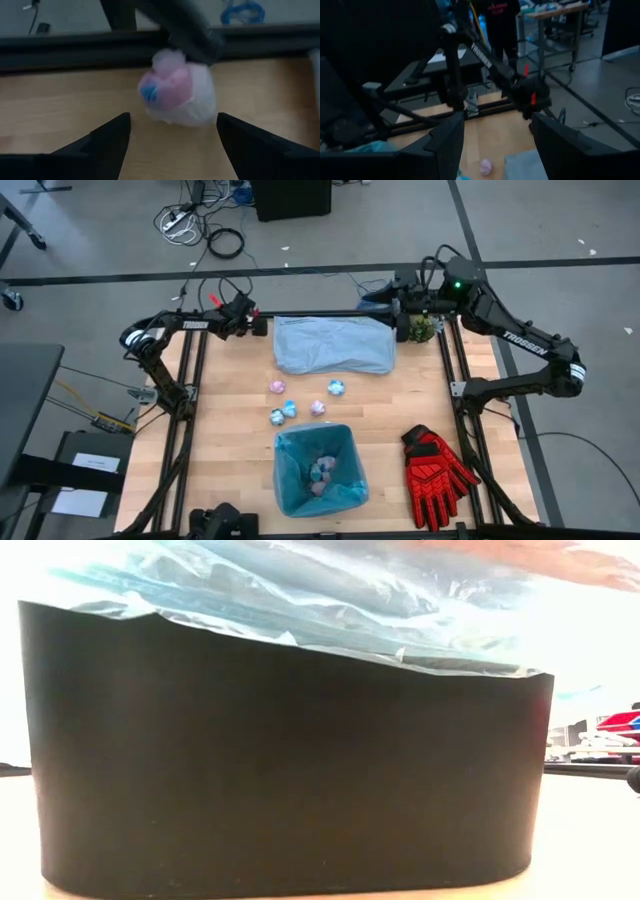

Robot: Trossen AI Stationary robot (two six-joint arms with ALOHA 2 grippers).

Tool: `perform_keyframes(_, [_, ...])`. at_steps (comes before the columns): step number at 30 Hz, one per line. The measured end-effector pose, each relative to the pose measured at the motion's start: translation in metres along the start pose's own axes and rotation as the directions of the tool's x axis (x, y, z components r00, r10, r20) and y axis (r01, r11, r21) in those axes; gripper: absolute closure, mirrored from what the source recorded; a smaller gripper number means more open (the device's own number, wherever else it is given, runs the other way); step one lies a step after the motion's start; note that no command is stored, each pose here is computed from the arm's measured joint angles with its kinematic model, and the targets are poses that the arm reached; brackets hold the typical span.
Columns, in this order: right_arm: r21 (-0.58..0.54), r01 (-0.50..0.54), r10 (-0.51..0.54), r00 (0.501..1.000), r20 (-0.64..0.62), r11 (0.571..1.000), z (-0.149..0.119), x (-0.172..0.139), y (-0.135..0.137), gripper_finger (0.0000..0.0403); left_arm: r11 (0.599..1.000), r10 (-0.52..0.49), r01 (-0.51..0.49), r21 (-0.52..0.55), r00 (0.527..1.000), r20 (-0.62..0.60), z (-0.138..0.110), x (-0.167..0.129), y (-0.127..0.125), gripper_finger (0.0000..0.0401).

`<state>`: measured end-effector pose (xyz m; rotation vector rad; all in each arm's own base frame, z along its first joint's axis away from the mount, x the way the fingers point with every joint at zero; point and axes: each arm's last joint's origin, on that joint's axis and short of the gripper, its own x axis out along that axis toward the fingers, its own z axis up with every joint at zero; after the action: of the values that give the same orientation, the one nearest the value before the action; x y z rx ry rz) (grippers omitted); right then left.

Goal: Place trash/remove bag and relplace
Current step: Put the pink crumbled trash bag into the trash bin

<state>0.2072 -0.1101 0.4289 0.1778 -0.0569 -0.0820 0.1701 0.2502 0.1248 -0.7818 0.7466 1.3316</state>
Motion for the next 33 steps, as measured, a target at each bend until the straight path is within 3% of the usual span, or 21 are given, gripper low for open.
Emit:
perform_keyframes(5, [0.010, -0.012, 0.012, 1.000, 0.000, 1.000, 0.001, -0.002, -0.003, 0.0187, 1.000, 0.024, -0.024, 0.004, 1.000, 0.015, 0.000, 0.005, -0.002, 0.0116])
perform_keyframes(15, [0.008, -0.002, 0.002, 1.000, 0.001, 1.000, 0.002, -0.003, -0.006, 0.0198, 0.999, -0.026, 0.029, -0.042, 0.996, 0.087, 0.010, 0.005, -0.001, 0.0149])
perform_keyframes(21, [0.008, 0.010, -0.010, 1.000, 0.003, 1.000, 0.002, -0.005, -0.009, 0.0198, 0.999, -0.027, 0.029, -0.041, 0.998, 0.059, 0.008, 0.005, 0.001, 0.0228])
perform_keyframes(26, [0.008, 0.006, -0.006, 1.000, 0.002, 1.000, 0.002, -0.005, -0.009, 0.0204, 0.993, -0.102, 0.103, -0.066, 0.995, 0.006, 0.007, 0.002, 0.000, 0.0317])
perform_keyframes(33, [0.058, -0.042, 0.044, 0.999, -0.027, 0.997, 0.000, -0.005, -0.008, 0.0231, 0.970, -0.239, 0.234, -0.067, 0.969, -0.066, 0.007, -0.035, -0.003, 0.0333])
